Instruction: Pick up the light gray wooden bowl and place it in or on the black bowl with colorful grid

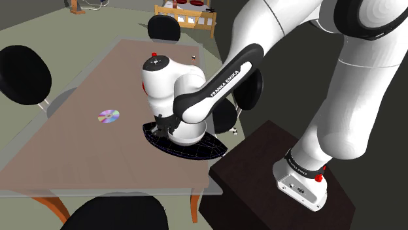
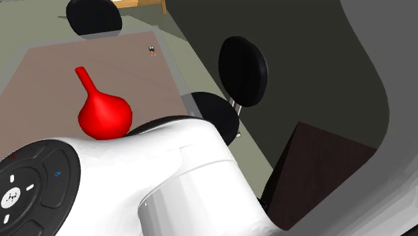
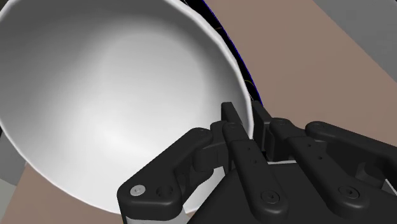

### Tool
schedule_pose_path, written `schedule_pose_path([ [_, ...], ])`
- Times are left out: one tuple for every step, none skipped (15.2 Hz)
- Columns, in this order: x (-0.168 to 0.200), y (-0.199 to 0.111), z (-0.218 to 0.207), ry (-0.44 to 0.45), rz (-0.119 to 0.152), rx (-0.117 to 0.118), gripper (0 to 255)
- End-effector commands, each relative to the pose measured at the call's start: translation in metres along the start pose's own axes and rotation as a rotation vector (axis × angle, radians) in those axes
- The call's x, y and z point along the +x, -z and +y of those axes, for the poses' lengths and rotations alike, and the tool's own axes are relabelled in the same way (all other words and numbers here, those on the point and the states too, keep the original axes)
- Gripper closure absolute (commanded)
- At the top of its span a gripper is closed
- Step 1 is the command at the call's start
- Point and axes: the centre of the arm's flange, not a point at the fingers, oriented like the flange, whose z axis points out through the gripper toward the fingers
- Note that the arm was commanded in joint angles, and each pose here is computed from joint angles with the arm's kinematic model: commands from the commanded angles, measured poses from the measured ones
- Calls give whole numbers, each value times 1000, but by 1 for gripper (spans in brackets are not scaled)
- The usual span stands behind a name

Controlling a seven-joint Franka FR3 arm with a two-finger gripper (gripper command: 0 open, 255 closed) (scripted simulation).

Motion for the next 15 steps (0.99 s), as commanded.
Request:
schedule_pose_path([
  [0,0,0,0,1,0,255],
  [0,0,0,0,1,0,255],
  [0,0,0,0,1,0,255],
  [0,0,0,0,1,0,0],
  [0,0,0,0,1,0,0],
  [0,0,0,0,1,0,0],
  [0,0,0,0,1,0,0],
  [0,0,0,0,1,0,0],
  [0,0,0,0,1,0,0],
  [0,13,0,0,1,0,0],
  [0,26,0,0,1,0,0],
  [0,39,0,0,1,0,0],
  [0,50,0,0,1,0,0],
  [0,50,0,0,1,0,0],
  [0,50,0,0,1,0,0],
])
